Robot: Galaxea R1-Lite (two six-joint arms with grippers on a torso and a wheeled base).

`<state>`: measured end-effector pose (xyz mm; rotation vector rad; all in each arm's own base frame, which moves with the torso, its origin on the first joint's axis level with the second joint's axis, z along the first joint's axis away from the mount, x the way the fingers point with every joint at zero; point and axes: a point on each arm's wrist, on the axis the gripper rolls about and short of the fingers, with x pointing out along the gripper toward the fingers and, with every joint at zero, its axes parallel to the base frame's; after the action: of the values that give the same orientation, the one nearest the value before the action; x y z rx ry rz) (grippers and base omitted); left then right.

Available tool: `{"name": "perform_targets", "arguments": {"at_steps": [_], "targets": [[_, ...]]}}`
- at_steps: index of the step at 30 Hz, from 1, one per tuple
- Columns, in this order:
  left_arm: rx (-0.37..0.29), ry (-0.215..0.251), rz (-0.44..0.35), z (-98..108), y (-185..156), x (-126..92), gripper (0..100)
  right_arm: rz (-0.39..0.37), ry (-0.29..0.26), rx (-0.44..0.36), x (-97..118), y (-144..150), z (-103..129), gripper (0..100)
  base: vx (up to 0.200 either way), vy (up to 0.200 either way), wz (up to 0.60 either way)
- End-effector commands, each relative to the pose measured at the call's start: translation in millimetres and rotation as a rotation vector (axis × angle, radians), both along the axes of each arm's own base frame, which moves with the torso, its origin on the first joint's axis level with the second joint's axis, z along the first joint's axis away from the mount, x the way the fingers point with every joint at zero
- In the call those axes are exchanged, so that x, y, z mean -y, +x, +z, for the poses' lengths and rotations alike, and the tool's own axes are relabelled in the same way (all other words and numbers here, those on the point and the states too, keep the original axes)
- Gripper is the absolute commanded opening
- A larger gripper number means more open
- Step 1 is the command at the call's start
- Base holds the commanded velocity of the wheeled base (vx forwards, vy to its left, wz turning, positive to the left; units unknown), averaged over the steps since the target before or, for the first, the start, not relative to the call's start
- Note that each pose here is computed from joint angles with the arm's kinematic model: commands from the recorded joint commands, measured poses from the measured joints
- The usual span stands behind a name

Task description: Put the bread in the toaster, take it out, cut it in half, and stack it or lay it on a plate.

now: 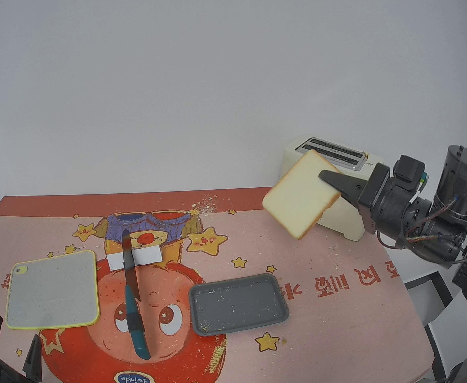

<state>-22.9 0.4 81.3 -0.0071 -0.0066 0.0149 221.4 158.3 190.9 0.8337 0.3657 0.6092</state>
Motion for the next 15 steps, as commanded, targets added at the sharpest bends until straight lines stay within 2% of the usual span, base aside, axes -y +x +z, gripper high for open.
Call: {"name": "perform_targets", "arguments": {"at_steps": [1,15], "targets": [[-0.005,-0.001,0.000,-5.1,0.4,0.0,100,0.001,-0.019,-0.034,-3.1,5.5,-10.9,0,0.000,0.000,0.00],[-0.007,-0.001,0.000,-5.0,0.5,0.0,100,0.007,-0.026,-0.040,-4.4,3.8,-13.3,0,0.000,0.000,0.00]]}}
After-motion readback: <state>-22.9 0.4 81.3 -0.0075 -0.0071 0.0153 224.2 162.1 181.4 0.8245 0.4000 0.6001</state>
